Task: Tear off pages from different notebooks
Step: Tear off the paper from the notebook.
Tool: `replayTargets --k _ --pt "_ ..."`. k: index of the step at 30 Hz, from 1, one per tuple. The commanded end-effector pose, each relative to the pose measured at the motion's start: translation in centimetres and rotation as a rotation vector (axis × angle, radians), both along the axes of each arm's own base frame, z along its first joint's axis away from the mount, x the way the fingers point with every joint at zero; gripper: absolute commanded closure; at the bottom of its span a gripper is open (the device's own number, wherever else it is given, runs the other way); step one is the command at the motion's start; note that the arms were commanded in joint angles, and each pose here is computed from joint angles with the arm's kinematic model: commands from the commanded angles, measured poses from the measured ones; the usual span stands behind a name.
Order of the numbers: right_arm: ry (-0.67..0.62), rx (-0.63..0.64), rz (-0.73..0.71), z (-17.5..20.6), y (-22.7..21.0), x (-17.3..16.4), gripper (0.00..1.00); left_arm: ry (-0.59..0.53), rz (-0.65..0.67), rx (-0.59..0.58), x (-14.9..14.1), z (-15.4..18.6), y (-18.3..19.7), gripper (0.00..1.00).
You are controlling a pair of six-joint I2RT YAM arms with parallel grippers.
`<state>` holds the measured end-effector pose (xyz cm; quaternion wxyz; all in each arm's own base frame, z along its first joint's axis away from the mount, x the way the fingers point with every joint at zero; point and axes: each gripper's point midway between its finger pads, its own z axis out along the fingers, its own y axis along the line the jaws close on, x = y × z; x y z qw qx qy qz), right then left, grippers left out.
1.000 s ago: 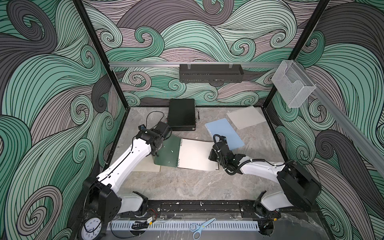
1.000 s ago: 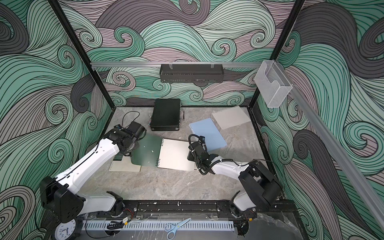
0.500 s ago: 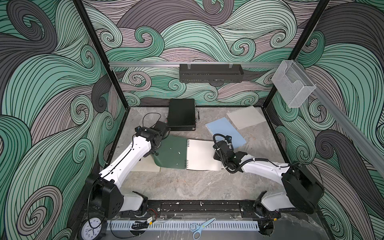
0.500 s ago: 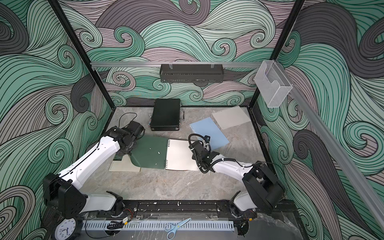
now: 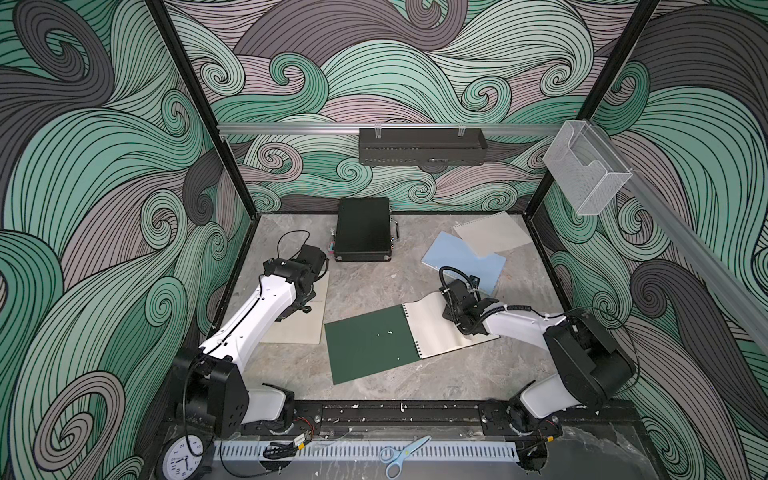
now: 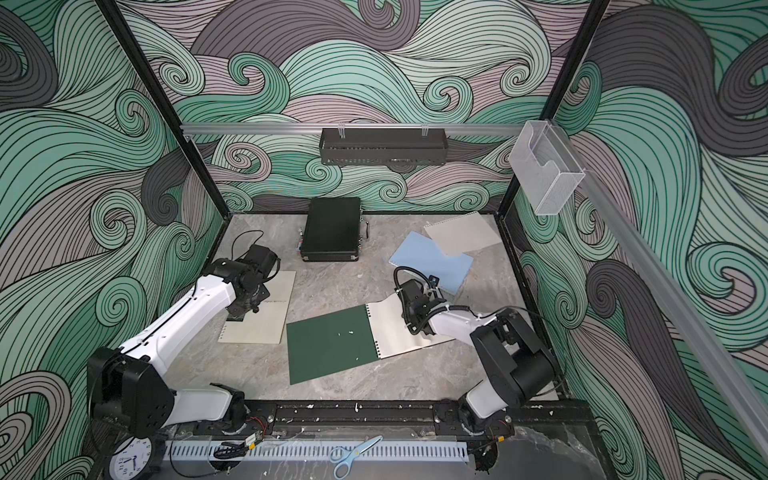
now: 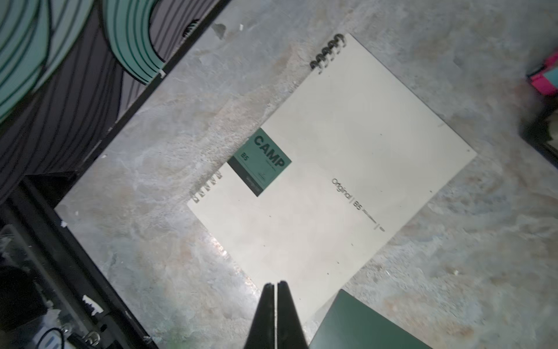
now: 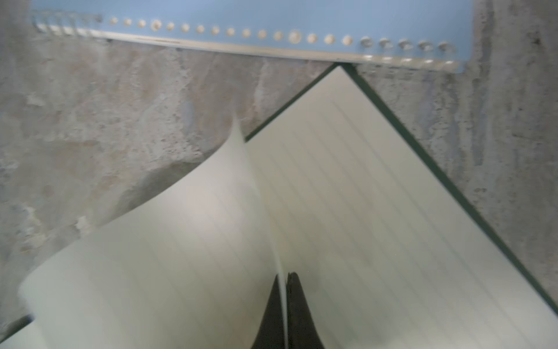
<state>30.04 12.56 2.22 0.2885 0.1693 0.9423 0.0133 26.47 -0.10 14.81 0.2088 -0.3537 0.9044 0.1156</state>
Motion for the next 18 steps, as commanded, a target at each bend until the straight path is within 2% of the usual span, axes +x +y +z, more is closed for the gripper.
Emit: replayTargets --k 1,2,4,5,6,8,10,18 --pt "-0.064 0.081 0.110 2.5 3.8 0.2 1.00 -0.046 -0.156 -0.233 1.1 0.8 -4.4 1.00" --pt "-0.081 0.093 0.128 3.6 4.6 0.3 1.00 -0.051 -0.205 -0.334 1.1 0.7 -6.3 0.96" --pt "-0.109 0.122 0.152 5.5 5.9 0.6 1.00 -0.072 -0.255 -0.510 0.5 0.2 -9.4 0.49" --pt "-0.122 0.141 0.161 6.5 6.5 0.8 1.00 -0.091 -0.262 -0.584 0.1 0.0 -10.6 0.31" --pt "-0.143 0.159 0.174 7.7 7.2 1.1 1.00 -0.113 -0.266 -0.633 -0.1 0.1 -11.3 0.25" --pt "-0.179 0.176 0.195 10.1 8.3 1.6 1.00 -0.142 -0.267 -0.649 -0.9 -0.3 -11.4 0.19" --pt "-0.204 0.196 0.218 12.2 9.3 1.9 1.00 -0.166 -0.257 -0.620 -1.5 -0.9 -10.6 0.17" --pt "-0.275 0.261 0.335 17.9 13.0 1.6 1.00 -0.258 -0.395 -0.650 -2.3 -3.4 -11.4 0.19"
